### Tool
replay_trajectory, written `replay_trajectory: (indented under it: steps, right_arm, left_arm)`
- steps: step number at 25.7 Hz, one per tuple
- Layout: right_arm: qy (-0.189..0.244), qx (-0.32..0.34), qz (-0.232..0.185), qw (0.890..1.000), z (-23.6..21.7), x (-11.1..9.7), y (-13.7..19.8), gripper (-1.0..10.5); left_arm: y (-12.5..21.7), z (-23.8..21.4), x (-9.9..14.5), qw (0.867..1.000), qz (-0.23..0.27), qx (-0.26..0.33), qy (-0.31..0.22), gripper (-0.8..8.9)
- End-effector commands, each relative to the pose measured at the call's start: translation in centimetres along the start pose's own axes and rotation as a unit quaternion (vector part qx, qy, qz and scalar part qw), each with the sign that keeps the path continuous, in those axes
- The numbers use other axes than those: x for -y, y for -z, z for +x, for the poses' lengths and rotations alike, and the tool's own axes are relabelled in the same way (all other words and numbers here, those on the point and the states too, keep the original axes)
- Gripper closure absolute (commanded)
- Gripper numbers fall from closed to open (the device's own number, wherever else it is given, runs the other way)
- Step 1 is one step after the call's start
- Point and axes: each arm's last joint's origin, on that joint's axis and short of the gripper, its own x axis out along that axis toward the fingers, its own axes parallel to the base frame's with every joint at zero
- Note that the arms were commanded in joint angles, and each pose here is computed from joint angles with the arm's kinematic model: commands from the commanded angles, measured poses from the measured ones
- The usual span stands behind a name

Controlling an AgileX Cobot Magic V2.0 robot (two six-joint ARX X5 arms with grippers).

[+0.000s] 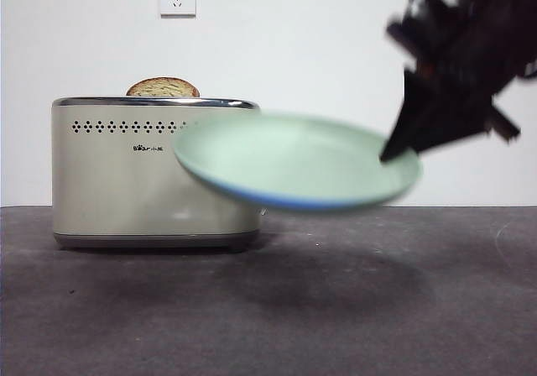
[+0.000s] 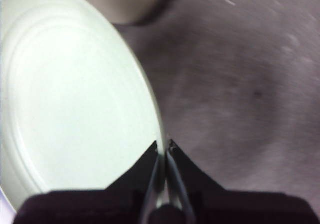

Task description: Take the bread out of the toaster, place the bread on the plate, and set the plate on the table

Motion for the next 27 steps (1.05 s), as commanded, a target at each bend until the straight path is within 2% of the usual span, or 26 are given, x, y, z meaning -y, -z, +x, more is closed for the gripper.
replay_trajectory:
  steps: [1, 5, 8, 13, 17, 19, 23, 27]
  right_arm:
    - [-0.018, 0.006, -0.004, 1.0, -1.1, -1.8, 0.3, 9.6]
    - [-0.035, 0.009, -0.015, 0.999, -1.8, -3.6, 0.6, 9.6]
    - [-0.029, 0.007, -0.022, 0.999, -1.6, -4.5, 0.8, 9.6]
    - [-0.02, 0.003, -0.037, 0.999, -1.0, -6.0, 1.1, 9.6]
    - [-0.021, 0.002, -0.033, 0.999, -1.0, -6.0, 1.1, 9.6]
    - [-0.021, 0.002, -0.032, 0.999, -1.0, -6.0, 1.1, 9.6]
    - [-0.02, -0.003, -0.028, 0.999, -1.0, -6.0, 1.2, 9.6]
    - [-0.019, -0.008, -0.026, 0.999, -1.0, -6.0, 1.3, 9.6]
  left_arm:
    - [-0.9, 0.9, -0.5, 0.999, -0.027, 0.001, 0.031, 8.21]
    - [-2.2, 2.8, -1.7, 0.996, -0.053, -0.014, 0.075, 8.21]
    - [-2.8, 4.7, -2.7, 0.99, -0.071, -0.04, 0.112, 8.21]
    - [-2.6, 10.1, -5.6, 0.976, -0.119, -0.128, 0.127, 8.22]
    - [-1.7, 14.1, -7.0, 0.972, -0.12, -0.178, 0.093, 8.22]
    - [-1.3, 15.7, -7.3, 0.967, -0.124, -0.197, 0.101, 8.22]
    - [-0.2, 18.6, -7.8, 0.961, -0.125, -0.233, 0.083, 8.22]
    - [0.5, 20.5, -8.2, 0.957, -0.125, -0.248, 0.086, 8.22]
